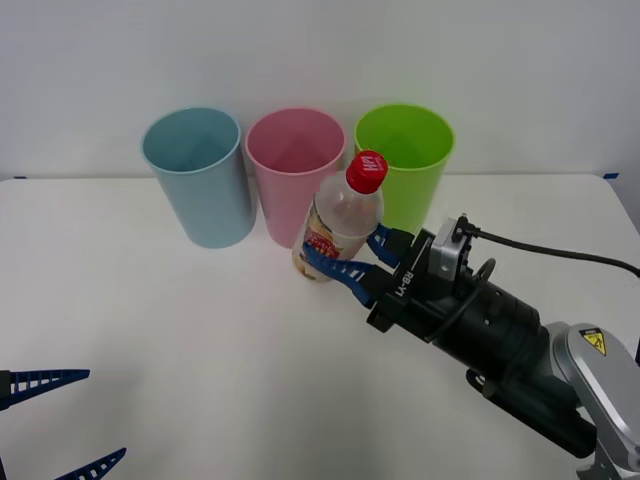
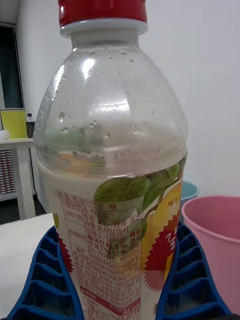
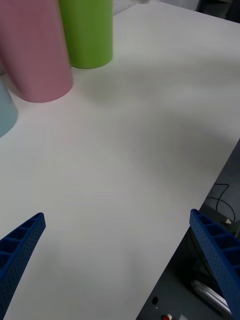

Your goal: Put cans in the blue bin and PET bottles in the pink bin and trash in the green bin.

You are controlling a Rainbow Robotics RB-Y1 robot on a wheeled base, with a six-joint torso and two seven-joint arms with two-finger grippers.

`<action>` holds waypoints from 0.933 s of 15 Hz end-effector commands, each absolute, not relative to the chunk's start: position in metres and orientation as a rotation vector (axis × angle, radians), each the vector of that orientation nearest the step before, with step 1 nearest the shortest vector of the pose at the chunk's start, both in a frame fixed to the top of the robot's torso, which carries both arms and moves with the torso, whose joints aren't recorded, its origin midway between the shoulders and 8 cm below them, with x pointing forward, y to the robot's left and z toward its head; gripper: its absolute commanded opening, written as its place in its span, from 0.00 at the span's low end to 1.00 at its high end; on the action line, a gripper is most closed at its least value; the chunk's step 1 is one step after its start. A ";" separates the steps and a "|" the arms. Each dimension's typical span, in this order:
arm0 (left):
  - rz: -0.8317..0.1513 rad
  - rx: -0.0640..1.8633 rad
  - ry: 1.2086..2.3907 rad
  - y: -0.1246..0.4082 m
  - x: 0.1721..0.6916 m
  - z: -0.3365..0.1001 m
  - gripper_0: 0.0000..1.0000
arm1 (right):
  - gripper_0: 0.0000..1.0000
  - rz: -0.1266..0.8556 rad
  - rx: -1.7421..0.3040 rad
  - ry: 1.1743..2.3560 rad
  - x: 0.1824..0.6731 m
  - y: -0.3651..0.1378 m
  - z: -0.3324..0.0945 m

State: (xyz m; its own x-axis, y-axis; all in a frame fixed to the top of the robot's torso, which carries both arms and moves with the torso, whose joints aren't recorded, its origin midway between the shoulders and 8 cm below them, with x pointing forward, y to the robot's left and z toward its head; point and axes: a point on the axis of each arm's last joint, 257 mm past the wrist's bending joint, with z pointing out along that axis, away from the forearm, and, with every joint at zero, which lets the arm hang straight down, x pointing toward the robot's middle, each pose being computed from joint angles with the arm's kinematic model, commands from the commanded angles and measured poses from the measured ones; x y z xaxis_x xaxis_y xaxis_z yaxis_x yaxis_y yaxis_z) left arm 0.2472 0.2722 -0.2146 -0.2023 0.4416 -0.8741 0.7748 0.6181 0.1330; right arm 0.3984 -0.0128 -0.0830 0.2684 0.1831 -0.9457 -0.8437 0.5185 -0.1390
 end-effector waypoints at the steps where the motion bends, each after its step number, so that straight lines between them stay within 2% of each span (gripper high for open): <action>1: -0.416 0.978 1.839 0.272 0.247 -0.215 1.00 | 0.00 0.750 -0.727 1.070 0.417 -0.003 -0.063; 7: -0.416 0.978 1.839 0.272 0.247 -0.215 1.00 | 0.00 0.723 -0.659 1.106 0.453 0.030 -0.026; 14: -0.416 0.978 1.839 0.272 0.247 -0.215 1.00 | 0.00 0.677 -0.553 1.132 0.510 0.051 -0.001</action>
